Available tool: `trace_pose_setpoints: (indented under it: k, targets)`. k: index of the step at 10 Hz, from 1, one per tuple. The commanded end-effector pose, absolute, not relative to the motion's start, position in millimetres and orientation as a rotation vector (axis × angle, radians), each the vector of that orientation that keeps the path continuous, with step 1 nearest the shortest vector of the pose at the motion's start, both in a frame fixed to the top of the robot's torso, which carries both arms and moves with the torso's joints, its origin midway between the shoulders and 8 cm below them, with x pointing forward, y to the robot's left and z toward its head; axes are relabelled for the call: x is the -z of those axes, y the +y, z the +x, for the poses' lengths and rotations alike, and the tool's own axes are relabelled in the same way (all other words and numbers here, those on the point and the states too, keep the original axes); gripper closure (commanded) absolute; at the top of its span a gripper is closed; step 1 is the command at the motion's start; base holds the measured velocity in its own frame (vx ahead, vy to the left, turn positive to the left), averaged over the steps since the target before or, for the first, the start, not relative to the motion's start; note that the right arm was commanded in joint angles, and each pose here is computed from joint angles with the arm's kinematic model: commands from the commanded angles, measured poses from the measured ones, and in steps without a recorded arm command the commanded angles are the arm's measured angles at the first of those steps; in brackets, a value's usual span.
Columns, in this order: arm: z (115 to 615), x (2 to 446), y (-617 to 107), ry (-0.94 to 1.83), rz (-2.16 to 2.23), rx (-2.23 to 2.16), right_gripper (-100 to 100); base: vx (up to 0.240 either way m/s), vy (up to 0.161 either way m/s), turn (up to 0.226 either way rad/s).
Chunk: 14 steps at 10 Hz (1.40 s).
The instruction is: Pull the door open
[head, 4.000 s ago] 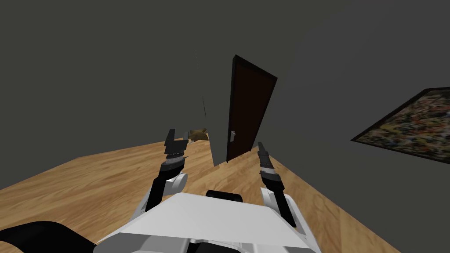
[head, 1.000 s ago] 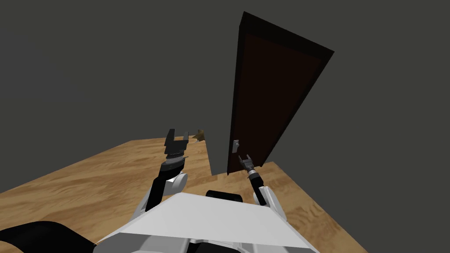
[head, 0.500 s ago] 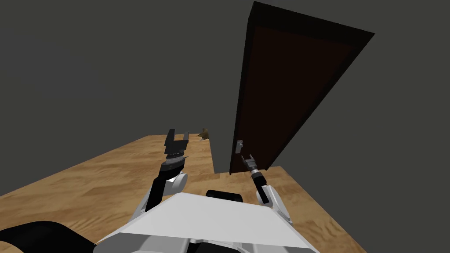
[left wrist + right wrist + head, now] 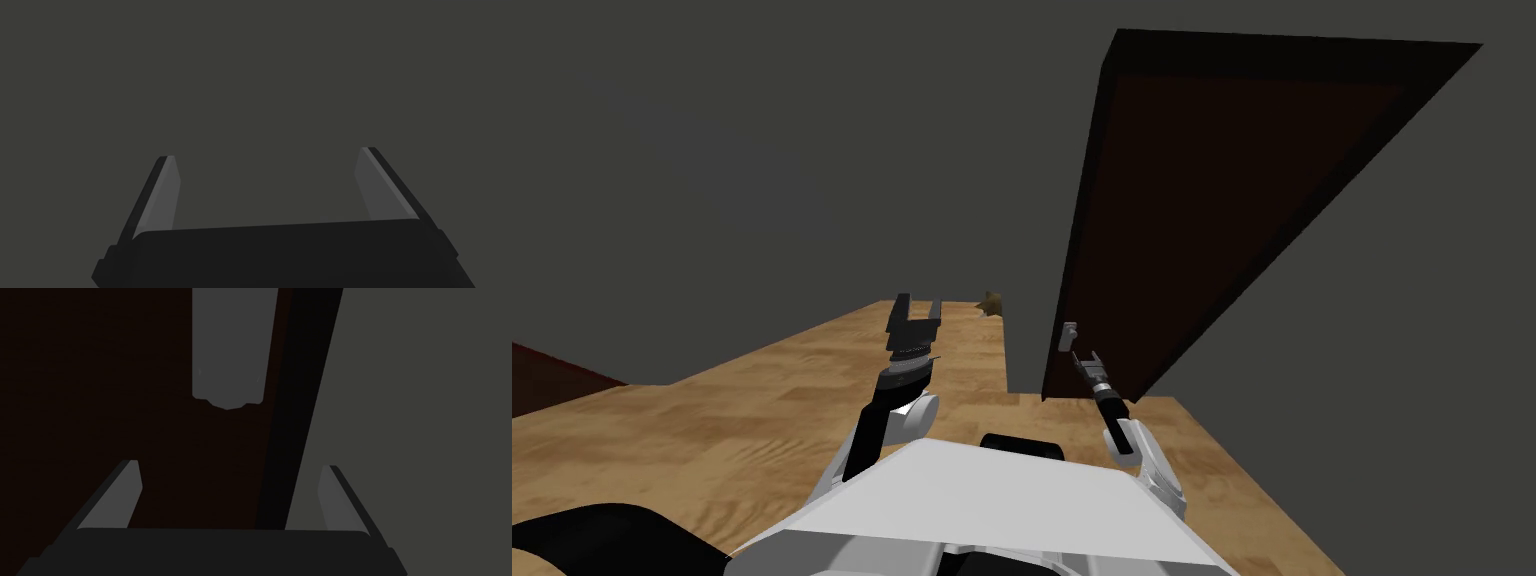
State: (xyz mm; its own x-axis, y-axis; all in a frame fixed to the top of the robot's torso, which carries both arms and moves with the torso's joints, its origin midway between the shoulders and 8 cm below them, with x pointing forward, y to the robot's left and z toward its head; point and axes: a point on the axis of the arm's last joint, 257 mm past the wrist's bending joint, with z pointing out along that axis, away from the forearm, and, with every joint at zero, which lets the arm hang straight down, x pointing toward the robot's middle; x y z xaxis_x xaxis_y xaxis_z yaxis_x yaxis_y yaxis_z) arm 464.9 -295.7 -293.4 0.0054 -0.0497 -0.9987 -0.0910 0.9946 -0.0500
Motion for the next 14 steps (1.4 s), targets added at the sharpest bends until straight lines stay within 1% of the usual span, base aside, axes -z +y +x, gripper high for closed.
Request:
trace_pose_setpoints:
  k: [1, 5, 6, 9, 11, 12, 13, 14]
  targets:
    - [470, 293, -312, 1.565, -0.088, -0.005, -100, 0.011, 0.002, 0.229]
    - [477, 292, -350, 1.562, -0.017, 0.056, -100, 0.023, -0.007, 0.191]
    - [480, 292, -366, 1.56, 0.022, 0.081, -100, 0.037, -0.014, 0.349]
    - [483, 293, -390, 1.556, 0.094, 0.114, -100, 0.041, -0.038, 0.233]
    - [484, 295, -401, 1.554, 0.135, 0.127, -100, 0.048, -0.035, 0.157]
    - [484, 295, -396, 1.554, 0.121, 0.121, -100, 0.024, -0.017, 0.029]
    - [484, 295, -396, 1.554, 0.121, 0.121, 100, -0.003, 0.002, -0.026]
    - [484, 295, -396, 1.554, 0.121, 0.121, 100, -0.009, 0.008, -0.004]
